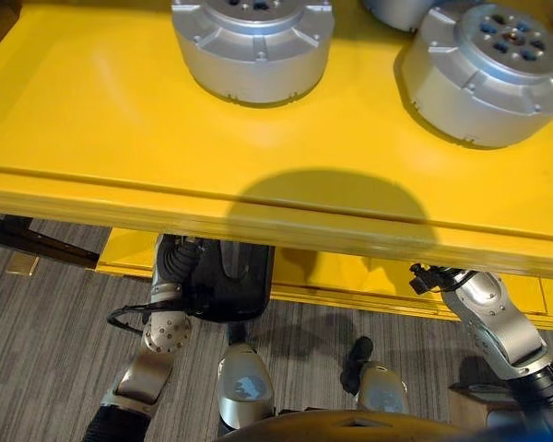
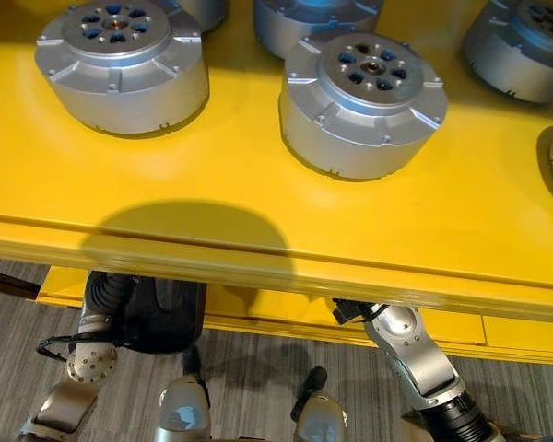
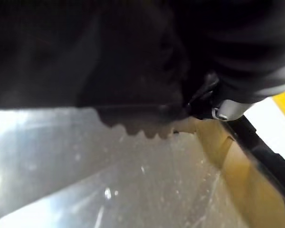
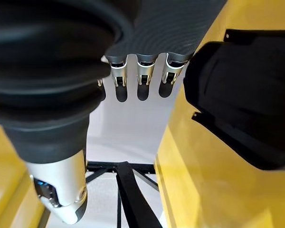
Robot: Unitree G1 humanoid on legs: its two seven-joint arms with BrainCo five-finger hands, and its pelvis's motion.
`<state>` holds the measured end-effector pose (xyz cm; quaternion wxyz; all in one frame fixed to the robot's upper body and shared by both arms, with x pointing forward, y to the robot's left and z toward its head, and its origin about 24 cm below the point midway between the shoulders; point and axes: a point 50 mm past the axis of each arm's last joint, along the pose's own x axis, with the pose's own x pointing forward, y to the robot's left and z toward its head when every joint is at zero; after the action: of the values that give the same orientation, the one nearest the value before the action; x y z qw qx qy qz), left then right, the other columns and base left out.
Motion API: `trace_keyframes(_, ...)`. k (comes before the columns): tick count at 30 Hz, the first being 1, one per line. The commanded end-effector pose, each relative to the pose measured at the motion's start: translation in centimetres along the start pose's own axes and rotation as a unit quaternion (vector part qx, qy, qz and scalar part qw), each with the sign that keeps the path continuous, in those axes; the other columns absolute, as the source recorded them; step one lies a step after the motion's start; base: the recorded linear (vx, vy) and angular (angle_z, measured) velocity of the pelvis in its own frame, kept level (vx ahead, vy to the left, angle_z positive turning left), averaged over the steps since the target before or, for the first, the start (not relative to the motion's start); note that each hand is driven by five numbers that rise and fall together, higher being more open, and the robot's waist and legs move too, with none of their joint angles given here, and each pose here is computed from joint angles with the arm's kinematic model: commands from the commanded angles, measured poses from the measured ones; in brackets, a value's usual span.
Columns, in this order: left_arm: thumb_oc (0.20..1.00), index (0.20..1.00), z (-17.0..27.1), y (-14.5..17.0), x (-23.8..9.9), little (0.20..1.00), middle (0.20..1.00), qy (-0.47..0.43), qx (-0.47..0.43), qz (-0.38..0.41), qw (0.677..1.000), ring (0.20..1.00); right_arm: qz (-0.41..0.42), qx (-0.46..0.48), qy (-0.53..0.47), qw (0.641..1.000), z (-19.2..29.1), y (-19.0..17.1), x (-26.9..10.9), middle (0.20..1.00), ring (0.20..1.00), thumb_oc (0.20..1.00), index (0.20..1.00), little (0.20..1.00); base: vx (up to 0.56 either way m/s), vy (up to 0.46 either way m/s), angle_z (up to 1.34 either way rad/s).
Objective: Move parts from the plastic box to the shelf.
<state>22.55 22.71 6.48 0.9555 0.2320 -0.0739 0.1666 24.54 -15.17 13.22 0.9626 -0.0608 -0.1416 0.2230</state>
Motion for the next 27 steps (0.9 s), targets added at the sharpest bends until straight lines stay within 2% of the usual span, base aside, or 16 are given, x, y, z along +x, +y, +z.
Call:
trace_keyframes(1, 0.200, 0.200, 3.0, 1.1, 0.9, 0.200, 0.200, -0.073, -0.020, 0.017, 0.997, 0.200, -0.004, -0.007, -0.068, 0.998, 2.8, -0.3, 0.6, 1.000, 1.000, 1.000, 1.000, 1.000, -0.03, 0.037, -0.03)
trace_keyframes(8, 0.200, 0.200, 4.1, -0.6, 2.7, 0.200, 0.200, -0.081, -0.032, -0.007, 0.996, 0.200, -0.024, -0.001, -0.075, 0.997, 3.1, -1.4, 2.2, 1.000, 1.000, 1.000, 1.000, 1.000, -0.13, 0.025, -0.15)
trace_keyframes(19, 0.200, 0.200, 5.0, -2.3, 3.8, 0.200, 0.200, -0.092, -0.045, -0.016, 0.995, 0.200, -0.024, -0.016, -0.096, 0.995, 4.4, -1.4, 4.1, 1.000, 1.000, 1.000, 1.000, 1.000, -0.14, 0.041, -0.07)
trace_keyframes(27, 0.200, 0.200, 5.6, -2.4, 4.5, 0.200, 0.200, -0.101, -0.056, 0.000, 0.993, 0.200, -0.016, -0.036, -0.119, 0.992, 5.4, -1.3, 4.5, 1.000, 1.000, 1.000, 1.000, 1.000, 0.02, 0.057, -0.01)
